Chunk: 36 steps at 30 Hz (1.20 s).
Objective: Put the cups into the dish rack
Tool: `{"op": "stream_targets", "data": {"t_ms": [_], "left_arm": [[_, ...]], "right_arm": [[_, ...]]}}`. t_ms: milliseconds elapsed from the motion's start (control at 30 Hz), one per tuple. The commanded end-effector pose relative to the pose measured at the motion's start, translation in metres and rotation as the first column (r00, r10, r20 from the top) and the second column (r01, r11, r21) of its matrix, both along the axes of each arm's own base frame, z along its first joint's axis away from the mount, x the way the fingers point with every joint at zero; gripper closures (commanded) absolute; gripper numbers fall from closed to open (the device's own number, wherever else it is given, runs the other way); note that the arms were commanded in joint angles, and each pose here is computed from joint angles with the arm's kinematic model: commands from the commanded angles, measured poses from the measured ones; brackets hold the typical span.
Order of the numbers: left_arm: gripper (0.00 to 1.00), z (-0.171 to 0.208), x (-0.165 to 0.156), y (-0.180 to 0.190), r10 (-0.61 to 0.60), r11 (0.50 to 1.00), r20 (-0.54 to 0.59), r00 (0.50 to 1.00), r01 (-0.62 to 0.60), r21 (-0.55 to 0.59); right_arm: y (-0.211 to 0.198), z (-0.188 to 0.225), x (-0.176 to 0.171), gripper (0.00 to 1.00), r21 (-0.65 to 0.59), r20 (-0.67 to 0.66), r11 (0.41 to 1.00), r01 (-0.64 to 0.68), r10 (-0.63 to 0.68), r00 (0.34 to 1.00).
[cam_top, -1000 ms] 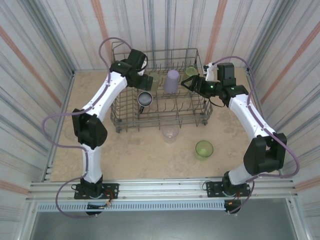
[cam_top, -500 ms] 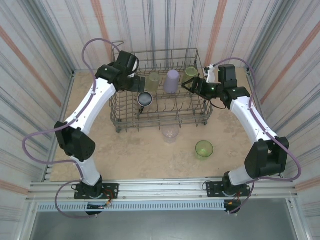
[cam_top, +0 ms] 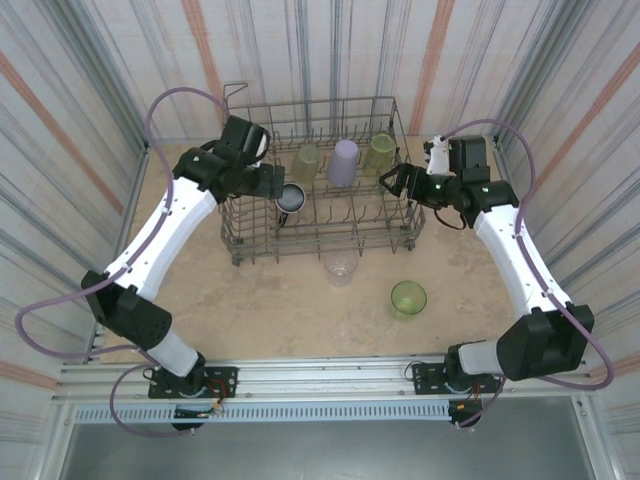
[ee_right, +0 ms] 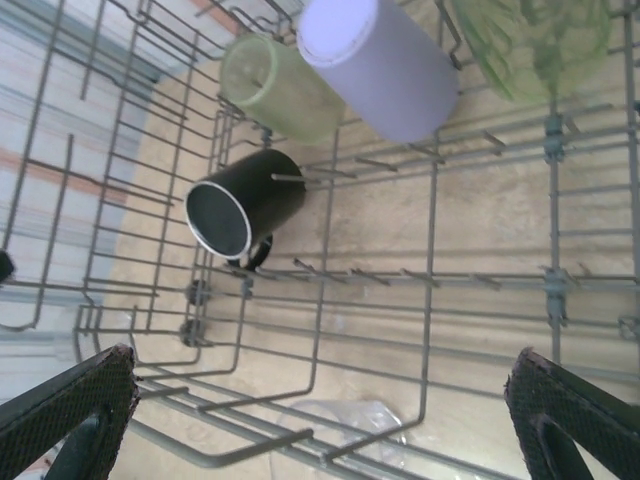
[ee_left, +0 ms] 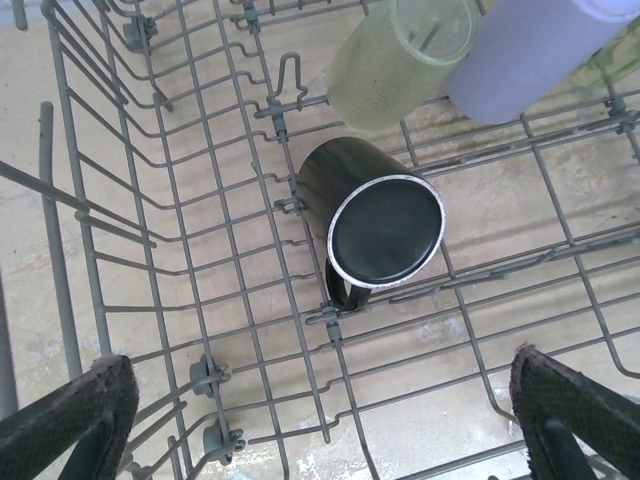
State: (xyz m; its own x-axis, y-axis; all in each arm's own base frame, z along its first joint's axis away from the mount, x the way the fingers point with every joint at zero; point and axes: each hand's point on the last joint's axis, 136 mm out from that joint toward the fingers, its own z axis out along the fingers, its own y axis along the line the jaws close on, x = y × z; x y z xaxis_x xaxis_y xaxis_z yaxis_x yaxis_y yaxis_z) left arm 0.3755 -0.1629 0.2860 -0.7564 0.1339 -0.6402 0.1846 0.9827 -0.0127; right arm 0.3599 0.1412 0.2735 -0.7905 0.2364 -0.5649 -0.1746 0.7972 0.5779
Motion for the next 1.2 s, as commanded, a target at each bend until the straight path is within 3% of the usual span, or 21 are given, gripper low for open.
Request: {"op": "stream_targets", "data": {"t_ms": [0, 367, 633, 1167], "left_arm": [[0.01, 0.016, -0.001, -0.004, -0.048, 0.999, 0.067, 0.997, 0.049, -0.015], [0.01, 0.025, 0.016, -0.022, -0.193, 0.981, 0.143, 0.971, 0.192, 0.025], [0.01, 0.010, 0.028, -0.019, -0.205, 0.979, 0.144, 0.968, 0.200, 0.050], [0.01, 0.006, 0.010, -0.003, -0.220, 0.974, 0.201, 0.955, 0.205, 0.093]], "right_arm": [[-0.013, -0.002, -0.020, 0.01, -0.138, -0.022, 0.990, 0.024, -0.028, 0.999], [-0.032, -0.023, -0.062, 0.01, -0.241, -0.089, 0.967, 0.085, -0.110, 0.990], [-0.033, -0.042, -0.085, 0.01, -0.260, -0.141, 0.961, 0.091, -0.131, 0.981], [-0.030, -0.099, -0.119, 0.01, -0.295, -0.284, 0.952, 0.087, -0.174, 0.943]]}}
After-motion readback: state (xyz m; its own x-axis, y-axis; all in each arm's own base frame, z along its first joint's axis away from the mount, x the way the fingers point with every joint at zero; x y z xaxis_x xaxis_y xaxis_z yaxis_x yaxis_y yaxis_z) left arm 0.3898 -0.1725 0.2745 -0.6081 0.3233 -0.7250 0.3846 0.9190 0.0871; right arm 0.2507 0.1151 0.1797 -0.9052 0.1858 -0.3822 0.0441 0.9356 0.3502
